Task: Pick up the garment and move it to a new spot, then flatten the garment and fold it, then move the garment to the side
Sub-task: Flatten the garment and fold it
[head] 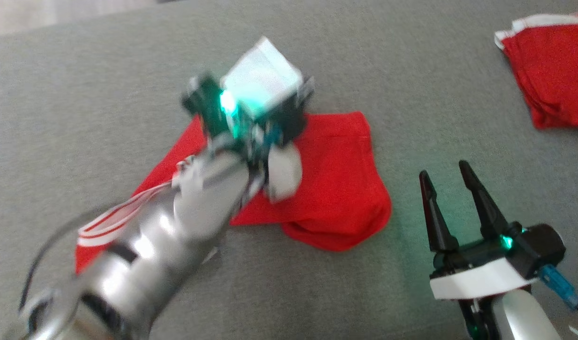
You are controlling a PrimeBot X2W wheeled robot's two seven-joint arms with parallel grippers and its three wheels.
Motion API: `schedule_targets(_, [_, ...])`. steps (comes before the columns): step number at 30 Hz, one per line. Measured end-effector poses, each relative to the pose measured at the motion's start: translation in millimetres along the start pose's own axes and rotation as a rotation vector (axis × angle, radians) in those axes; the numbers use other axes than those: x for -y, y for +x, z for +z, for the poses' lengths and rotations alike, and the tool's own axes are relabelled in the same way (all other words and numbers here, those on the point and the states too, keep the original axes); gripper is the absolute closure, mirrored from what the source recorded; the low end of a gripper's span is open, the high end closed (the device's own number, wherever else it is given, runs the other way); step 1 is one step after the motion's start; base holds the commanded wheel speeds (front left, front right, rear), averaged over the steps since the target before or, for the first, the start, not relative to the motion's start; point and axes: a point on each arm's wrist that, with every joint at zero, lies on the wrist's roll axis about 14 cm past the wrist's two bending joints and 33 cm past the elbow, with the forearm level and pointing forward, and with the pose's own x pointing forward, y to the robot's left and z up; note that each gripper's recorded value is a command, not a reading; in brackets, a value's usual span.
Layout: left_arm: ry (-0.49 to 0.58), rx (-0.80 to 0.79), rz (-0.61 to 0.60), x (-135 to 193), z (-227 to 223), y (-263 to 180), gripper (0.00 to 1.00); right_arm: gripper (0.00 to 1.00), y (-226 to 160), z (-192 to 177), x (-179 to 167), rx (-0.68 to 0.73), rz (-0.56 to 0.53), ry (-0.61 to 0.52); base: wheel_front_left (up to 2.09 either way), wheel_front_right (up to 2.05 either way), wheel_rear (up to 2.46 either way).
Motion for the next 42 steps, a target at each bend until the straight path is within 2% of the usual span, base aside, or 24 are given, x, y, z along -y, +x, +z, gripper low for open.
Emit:
schedule_targets(7, [-0.089,-0.048,-0.069,64.1,-45.2,-63.7,1.00,0.00,3.1,10.4,-21.3,0.036,0.067,0.004,0.00,0.00,0.00])
schedule_targets(8, [-0.100,-0.055,-0.070,71.2,-48.0,-69.4,0.65,0.00,3.6,11.8,-23.1,0.041,0.073,0.004,0.00,0.00,0.00])
schedule_targets(9, [-0.102,-0.066,-0.067,76.1,-51.3,-73.9,0.00,0.00,3.7,12.9,-24.4,0.044,0.077,0.004,0.00,0.00,0.00])
schedule_targets(14, [-0.080,-0.037,-0.056,84.0,-41.3,-81.5,0.00,0.00,2.3,16.9,-24.2,0.056,0.076,0.002,0.00,0.00,0.00])
schedule_targets(18, [0.037,-0.020,-0.033,78.9,-29.1,-86.9,0.00,0.00,-3.3,19.3,-20.6,0.062,0.063,-0.001,0.00,0.00,0.00])
schedule_targets(31, [0.314,-0.018,-0.043,57.6,-6.5,-80.0,0.00,0.00,-11.3,15.7,-16.1,0.050,0.042,0.002,0.00,0.00,0.00])
schedule_targets(40, [0.404,-0.095,-0.084,43.7,-16.4,-57.8,0.00,0.00,-9.6,9.3,-13.4,0.030,0.034,0.004,0.00,0.00,0.00])
schedule_targets(42, [0.389,-0.128,-0.103,44.8,-22.5,-54.4,0.00,0.00,-8.9,10.3,-12.5,0.033,0.031,0.002,0.00,0.00,0.00])
